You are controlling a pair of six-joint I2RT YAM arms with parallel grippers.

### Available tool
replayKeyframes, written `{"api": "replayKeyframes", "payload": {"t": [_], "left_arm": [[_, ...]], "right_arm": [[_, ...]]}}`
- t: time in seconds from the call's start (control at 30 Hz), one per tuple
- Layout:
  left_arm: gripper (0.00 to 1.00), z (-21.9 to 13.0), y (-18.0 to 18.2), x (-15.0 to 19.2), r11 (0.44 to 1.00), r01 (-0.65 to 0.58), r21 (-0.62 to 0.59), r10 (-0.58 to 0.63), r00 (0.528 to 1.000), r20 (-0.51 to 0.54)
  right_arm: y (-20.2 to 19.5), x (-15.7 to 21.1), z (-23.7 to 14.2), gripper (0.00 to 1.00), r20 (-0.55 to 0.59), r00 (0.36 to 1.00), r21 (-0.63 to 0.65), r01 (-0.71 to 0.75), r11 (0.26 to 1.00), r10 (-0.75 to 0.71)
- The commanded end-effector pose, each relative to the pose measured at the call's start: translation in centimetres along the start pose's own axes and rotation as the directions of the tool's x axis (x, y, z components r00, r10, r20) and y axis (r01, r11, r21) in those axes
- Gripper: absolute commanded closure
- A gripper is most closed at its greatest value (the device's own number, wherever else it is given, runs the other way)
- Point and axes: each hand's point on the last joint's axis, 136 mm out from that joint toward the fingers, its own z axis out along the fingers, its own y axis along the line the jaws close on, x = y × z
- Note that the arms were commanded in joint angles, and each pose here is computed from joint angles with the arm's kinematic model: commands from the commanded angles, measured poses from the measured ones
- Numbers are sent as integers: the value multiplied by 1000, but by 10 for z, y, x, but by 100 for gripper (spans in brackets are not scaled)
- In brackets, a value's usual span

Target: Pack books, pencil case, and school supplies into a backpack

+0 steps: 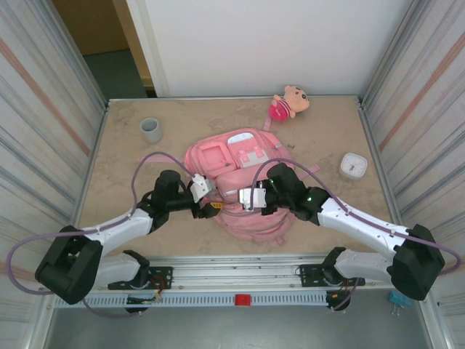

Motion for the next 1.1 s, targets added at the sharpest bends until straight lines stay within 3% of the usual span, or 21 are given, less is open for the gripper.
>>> {"api": "replayKeyframes", "payload": {"t": [0.0, 0.2, 0.33, 0.5, 0.87, 0.93, 1.03, 1.07], "left_arm": [[39, 1, -20, -6, 989, 9, 145, -10, 1000, 3], [57, -2, -29, -6, 981, 63, 183, -61, 998, -17], [83, -6, -29, -6, 984, 85, 160, -84, 996, -11], [96, -6, -29, -6, 988, 96, 121, -95, 995, -13], [99, 2, -66, -49, 969, 71, 235, -87, 995, 57], [99, 6, -64, -52, 973, 82, 215, -101, 992, 75], [100, 14, -49, -41, 981, 150, 122, -152, 988, 9], [100, 15, -45, -35, 981, 171, 92, -170, 985, -18]], "right_arm": [[-33, -25, -16, 100, 85, 996, 101, -34, 994, 25], [-43, -17, -15, 100, 54, 996, 133, -78, 988, 71], [-47, -17, -15, 100, 59, 994, 137, -104, 985, 97], [-50, -16, -14, 100, 69, 990, 133, -133, 982, 124], [-57, -23, 3, 100, 125, 959, 135, -270, 953, 254], [-56, -25, 5, 100, 132, 956, 130, -278, 952, 261], [-52, -30, 1, 99, 161, 942, 98, -313, 945, 295], [-48, -33, -4, 89, 182, 926, 56, -345, 937, 330]]}}
